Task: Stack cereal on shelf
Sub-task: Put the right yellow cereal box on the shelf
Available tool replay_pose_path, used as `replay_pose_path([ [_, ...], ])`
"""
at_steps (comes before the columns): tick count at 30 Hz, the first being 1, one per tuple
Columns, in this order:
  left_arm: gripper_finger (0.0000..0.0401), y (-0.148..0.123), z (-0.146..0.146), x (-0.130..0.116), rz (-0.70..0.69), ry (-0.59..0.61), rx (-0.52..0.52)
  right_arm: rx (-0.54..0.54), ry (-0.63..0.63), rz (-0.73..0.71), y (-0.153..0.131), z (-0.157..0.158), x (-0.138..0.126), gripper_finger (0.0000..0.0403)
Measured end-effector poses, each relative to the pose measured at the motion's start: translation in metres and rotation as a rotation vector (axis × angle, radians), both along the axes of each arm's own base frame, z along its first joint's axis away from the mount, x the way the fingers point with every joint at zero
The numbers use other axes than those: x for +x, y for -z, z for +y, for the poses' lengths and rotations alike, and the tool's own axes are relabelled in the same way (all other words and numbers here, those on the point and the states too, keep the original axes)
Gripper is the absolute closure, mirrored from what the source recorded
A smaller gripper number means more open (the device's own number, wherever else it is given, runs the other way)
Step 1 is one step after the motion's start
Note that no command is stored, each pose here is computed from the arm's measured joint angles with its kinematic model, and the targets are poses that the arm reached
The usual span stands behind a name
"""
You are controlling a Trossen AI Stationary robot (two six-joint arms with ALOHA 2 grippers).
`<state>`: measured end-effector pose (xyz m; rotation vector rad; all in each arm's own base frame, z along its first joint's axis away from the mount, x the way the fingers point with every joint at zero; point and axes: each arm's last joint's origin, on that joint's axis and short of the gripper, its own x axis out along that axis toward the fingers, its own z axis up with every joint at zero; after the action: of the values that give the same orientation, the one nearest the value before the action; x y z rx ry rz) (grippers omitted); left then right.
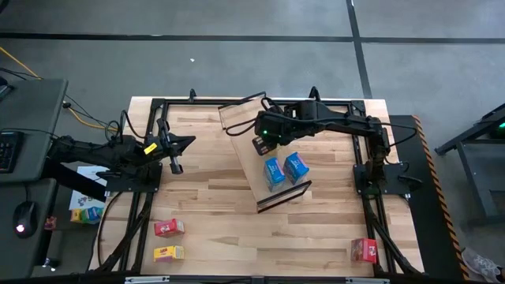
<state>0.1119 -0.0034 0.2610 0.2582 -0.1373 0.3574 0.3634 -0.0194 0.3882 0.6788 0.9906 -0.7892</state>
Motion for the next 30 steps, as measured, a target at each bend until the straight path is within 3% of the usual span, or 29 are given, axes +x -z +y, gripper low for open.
replay_pose_path([
  [30, 0.04, 0.0001, 0.0, 0.0, 0.001, -0.001, 0.0, -0.032, 0.01, -0.001, -0.0004, -0.001, 0.0001, 0.0221],
])
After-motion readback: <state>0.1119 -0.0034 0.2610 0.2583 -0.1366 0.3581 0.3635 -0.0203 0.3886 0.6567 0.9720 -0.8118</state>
